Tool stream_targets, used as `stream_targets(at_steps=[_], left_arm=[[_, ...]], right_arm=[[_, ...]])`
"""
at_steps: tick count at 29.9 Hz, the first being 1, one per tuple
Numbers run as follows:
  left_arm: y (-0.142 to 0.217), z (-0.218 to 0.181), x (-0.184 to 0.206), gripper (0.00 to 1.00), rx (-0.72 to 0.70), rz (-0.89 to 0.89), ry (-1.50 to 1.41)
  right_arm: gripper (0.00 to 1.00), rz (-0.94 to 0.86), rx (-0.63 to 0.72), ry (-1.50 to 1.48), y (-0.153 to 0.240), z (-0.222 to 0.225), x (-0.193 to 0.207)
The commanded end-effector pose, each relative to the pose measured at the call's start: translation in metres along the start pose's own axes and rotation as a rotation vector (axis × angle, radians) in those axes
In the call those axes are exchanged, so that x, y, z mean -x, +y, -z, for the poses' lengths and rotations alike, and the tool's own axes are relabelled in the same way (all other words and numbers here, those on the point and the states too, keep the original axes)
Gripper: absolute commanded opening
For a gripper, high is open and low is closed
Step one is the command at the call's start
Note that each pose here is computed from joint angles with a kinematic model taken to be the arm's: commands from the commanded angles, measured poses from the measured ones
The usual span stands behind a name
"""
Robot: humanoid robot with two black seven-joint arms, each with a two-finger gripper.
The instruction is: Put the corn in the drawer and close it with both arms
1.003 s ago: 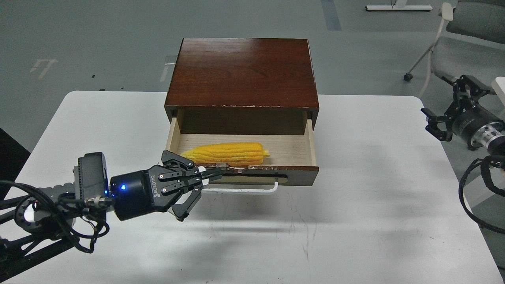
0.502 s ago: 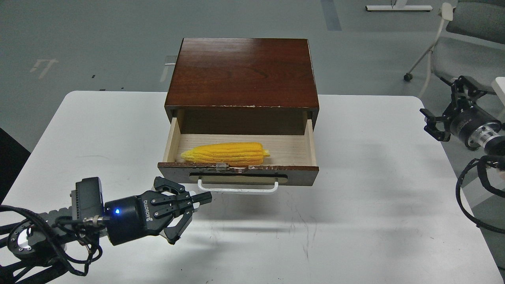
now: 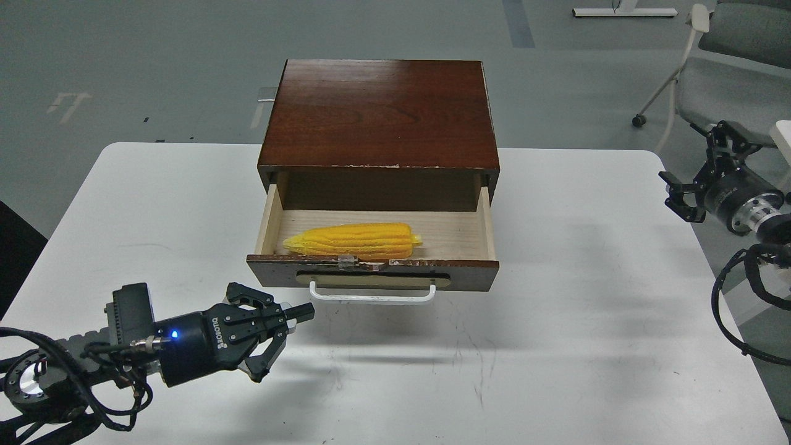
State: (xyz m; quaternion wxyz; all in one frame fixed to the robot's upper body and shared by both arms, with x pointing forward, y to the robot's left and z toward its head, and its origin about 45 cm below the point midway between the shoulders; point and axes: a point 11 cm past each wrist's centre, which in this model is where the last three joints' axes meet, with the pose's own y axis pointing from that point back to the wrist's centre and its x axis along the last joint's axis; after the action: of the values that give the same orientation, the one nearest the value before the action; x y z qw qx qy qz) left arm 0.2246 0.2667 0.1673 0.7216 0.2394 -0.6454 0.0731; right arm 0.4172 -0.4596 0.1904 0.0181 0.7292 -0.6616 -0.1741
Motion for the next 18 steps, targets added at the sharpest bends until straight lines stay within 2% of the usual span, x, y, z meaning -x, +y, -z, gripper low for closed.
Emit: stream_targets(at_steps=[1, 18], left_arm=[[0.000, -0.001, 0.001, 0.00, 0.001, 0.001, 0.004], [-0.030, -0.009, -0.002, 0.00, 0.024, -0.075, 0.030]], right_arm=[[0.96, 0.002, 0.000, -0.002, -0.001, -0.001, 0.001], [0.96, -0.002, 0.002, -0.002, -0.003, -0.003, 0.002]])
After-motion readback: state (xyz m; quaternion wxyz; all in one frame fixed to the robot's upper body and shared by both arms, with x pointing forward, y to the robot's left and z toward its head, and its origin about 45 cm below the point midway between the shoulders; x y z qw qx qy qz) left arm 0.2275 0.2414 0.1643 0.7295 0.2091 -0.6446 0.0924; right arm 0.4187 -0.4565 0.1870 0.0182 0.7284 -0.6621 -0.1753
